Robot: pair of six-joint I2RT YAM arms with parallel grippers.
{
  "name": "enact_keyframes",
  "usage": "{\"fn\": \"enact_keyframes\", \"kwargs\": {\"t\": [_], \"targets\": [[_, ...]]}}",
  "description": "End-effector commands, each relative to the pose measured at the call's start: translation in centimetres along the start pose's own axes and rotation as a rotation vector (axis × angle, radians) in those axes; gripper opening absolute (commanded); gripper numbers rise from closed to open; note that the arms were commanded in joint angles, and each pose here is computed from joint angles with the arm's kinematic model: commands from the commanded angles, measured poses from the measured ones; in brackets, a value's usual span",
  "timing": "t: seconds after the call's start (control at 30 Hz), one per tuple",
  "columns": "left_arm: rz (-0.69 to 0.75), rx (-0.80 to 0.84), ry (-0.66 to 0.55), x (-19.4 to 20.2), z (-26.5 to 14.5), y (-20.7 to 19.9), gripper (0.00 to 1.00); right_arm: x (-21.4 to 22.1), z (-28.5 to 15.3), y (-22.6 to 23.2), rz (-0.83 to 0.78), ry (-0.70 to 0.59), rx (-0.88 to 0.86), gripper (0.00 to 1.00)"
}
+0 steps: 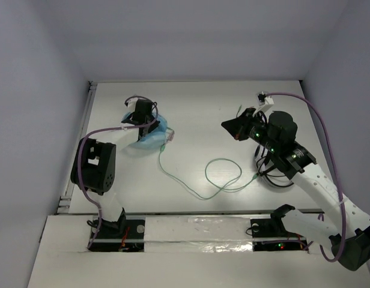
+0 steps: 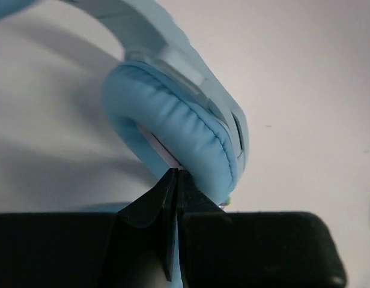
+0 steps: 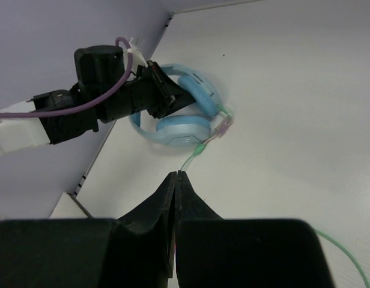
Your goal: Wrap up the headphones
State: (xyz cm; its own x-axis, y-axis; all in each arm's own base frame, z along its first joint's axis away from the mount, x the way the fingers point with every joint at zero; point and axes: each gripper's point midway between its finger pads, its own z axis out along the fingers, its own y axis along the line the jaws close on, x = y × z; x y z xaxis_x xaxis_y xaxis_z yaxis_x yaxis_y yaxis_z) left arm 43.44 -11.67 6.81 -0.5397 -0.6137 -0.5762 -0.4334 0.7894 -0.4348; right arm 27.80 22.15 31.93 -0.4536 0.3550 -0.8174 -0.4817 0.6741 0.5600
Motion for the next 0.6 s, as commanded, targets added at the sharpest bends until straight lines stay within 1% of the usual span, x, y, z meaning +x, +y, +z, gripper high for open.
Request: {"fn": "enact_keyframes", "kwargs": {"t": [0.0, 0.13, 0.17, 0.23, 0.27, 0.33, 0.37, 0.4, 0.43, 0.47, 0.53, 0.57], "targets": [[-0.056, 0.132, -0.105, -4.1, -1.9, -4.8, 0.0, -0.7, 0.1, 0.6, -0.031, -0.036, -0.022, 0.02], [-0.061, 0.163, -0.148, -5.7, -4.0, -5.5, 0.0, -0.5, 0.3, 0.5, -0.039, -0.028, -0.028, 0.02], [-0.052, 0.136, -0.141, -5.1, -4.6, -4.2, 0.04, -0.5, 0.4, 0.5, -0.039, -0.025, -0.031, 0.02], [-0.027, 0.112, -0.162, -5.6, -5.7, -3.5, 0.08, -0.3, 0.6, 0.7, -0.037, -0.017, -0.041, 0.02], [-0.019, 0.095, -0.201, -6.6, -6.9, -3.2, 0.15, -0.4, 0.6, 0.8, -0.038, -0.018, -0.043, 0.02], [0.012, 0.07, -0.23, -7.7, -7.9, -2.4, 0.24, -0.4, 0.6, 0.9, -0.038, -0.018, -0.049, 0.02], [0.044, 0.059, -0.259, -8.9, -8.8, -2.0, 0.35, -0.4, 0.6, 0.9, -0.035, -0.018, -0.049, 0.02], [0.054, 0.046, -0.265, -9.5, -9.0, -1.6, 0.39, -0.5, 0.6, 0.9, -0.036, -0.02, -0.052, 0.02], [0.048, 0.021, -0.279, -11.0, -9.0, -0.3, 0.4, -0.4, 0.6, 1.0, -0.034, -0.018, -0.056, 0.02], [0.088, 0.028, -0.255, -11.3, -8.7, 0.0, 0.42, -0.4, 0.6, 1.1, -0.034, -0.018, -0.06, 0.02], [0.115, -0.007, -0.222, -12.2, -7.7, 1.8, 0.42, -0.5, 0.6, 1.2, -0.031, -0.018, -0.065, 0.02], [0.123, -0.047, -0.176, -12.5, -6.3, 3.6, 0.43, -0.5, 0.6, 1.2, -0.03, -0.019, -0.064, 0.02]]}}
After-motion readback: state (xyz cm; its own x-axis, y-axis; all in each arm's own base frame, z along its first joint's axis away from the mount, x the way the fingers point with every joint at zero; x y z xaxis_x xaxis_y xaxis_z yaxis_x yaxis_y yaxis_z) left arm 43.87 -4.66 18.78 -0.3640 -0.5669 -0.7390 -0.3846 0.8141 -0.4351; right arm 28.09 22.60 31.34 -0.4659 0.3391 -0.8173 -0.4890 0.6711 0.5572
